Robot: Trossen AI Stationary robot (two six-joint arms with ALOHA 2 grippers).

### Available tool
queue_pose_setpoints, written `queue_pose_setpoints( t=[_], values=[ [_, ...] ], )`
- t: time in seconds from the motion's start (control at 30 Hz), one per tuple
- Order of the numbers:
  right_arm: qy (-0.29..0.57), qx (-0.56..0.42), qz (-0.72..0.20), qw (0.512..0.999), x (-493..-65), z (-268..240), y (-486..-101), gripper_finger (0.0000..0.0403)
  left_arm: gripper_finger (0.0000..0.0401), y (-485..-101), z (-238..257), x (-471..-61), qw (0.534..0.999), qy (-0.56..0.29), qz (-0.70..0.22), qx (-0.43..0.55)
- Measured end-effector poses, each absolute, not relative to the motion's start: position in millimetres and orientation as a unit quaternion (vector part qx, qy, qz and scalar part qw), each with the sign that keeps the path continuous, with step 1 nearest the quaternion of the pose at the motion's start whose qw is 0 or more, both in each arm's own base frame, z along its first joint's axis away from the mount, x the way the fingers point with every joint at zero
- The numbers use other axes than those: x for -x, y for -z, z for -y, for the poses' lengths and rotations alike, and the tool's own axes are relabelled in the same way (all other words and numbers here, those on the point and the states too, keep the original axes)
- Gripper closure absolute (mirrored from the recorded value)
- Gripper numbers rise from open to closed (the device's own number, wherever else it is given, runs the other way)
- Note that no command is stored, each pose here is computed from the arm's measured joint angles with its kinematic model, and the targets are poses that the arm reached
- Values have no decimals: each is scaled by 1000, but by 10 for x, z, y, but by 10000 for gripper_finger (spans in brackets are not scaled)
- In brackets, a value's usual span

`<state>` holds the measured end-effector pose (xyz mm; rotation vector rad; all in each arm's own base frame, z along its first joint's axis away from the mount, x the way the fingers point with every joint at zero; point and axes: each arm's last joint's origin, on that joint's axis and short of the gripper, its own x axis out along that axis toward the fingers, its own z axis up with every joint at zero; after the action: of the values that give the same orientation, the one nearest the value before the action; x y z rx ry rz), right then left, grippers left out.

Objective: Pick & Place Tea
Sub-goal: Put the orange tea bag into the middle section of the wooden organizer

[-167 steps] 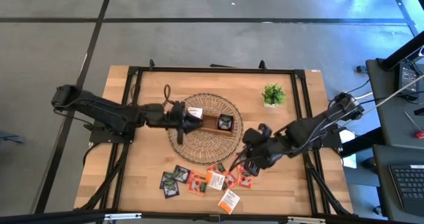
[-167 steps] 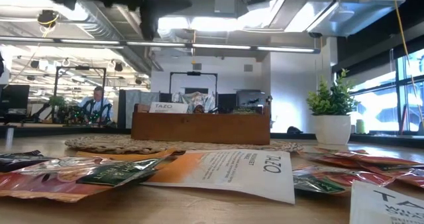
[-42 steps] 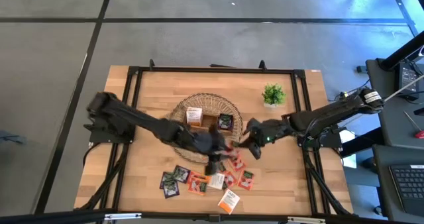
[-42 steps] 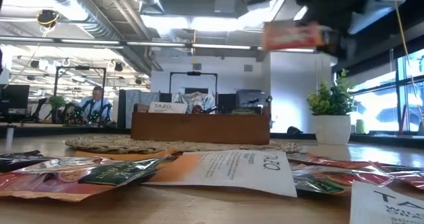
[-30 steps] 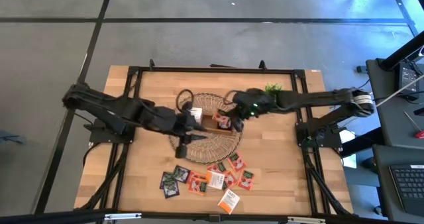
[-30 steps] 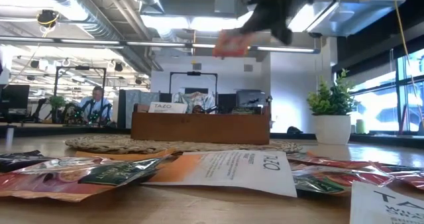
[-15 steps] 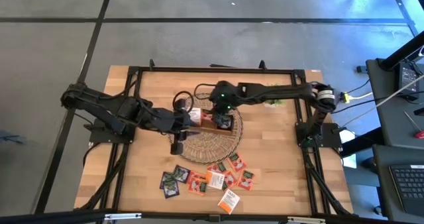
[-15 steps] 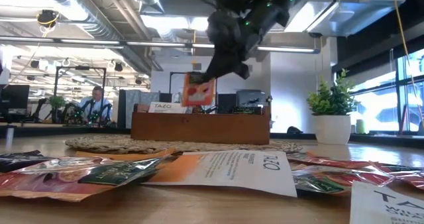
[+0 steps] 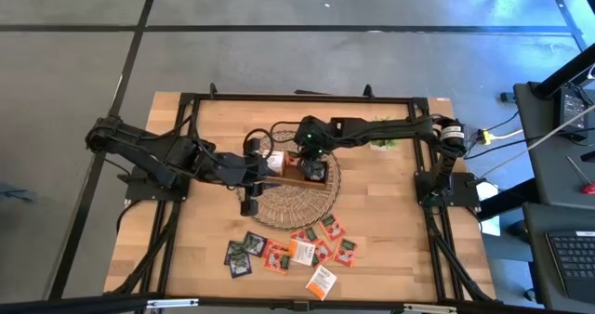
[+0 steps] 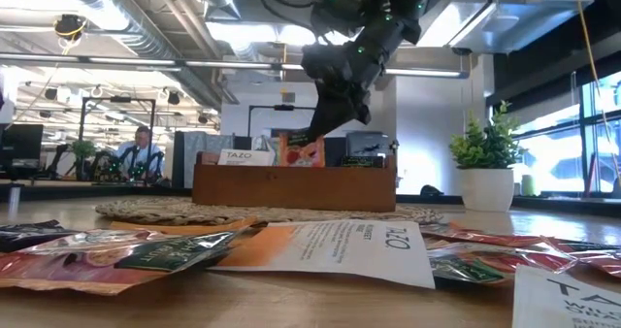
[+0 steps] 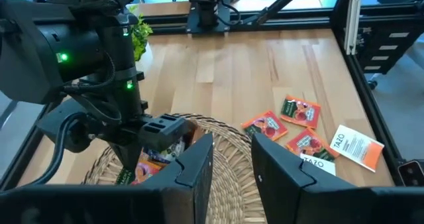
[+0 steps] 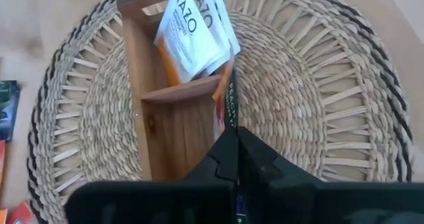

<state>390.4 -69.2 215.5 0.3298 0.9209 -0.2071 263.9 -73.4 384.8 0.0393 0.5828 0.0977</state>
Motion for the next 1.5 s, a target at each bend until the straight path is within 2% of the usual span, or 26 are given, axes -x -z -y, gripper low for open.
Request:
queue_pose_setpoints(
  t=[0.37,0.63,0.77,0.93,1.1,1.3,1.5],
  values=[
    [88,-147,-442,881,-3909,676,-2156,372,300,-3848,734,-2639,957,-50,-287,-12],
    [101,-146,-442,879,-3902,681,-2163,326,302,-3848,734,-2639,957,-52,-286,-6],
    [106,-152,-422,887,-3825,651,-2360,312,302,-3840,741,-2648,956,-46,-289,-3],
    [68,-149,-422,892,-3615,346,-2712,309,299,-3738,783,-2769,952,-51,-301,16],
    [27,-165,-473,865,-3407,-94,-2820,309,301,-3448,909,-3127,947,-34,-319,19],
    [11,-172,-547,819,-3216,-549,-2765,309,303,-2917,1122,-3605,937,8,-346,46],
    [-36,-215,-545,810,-2981,-833,-2542,309,303,-2456,1356,-3914,933,16,-344,106]
  ],
)
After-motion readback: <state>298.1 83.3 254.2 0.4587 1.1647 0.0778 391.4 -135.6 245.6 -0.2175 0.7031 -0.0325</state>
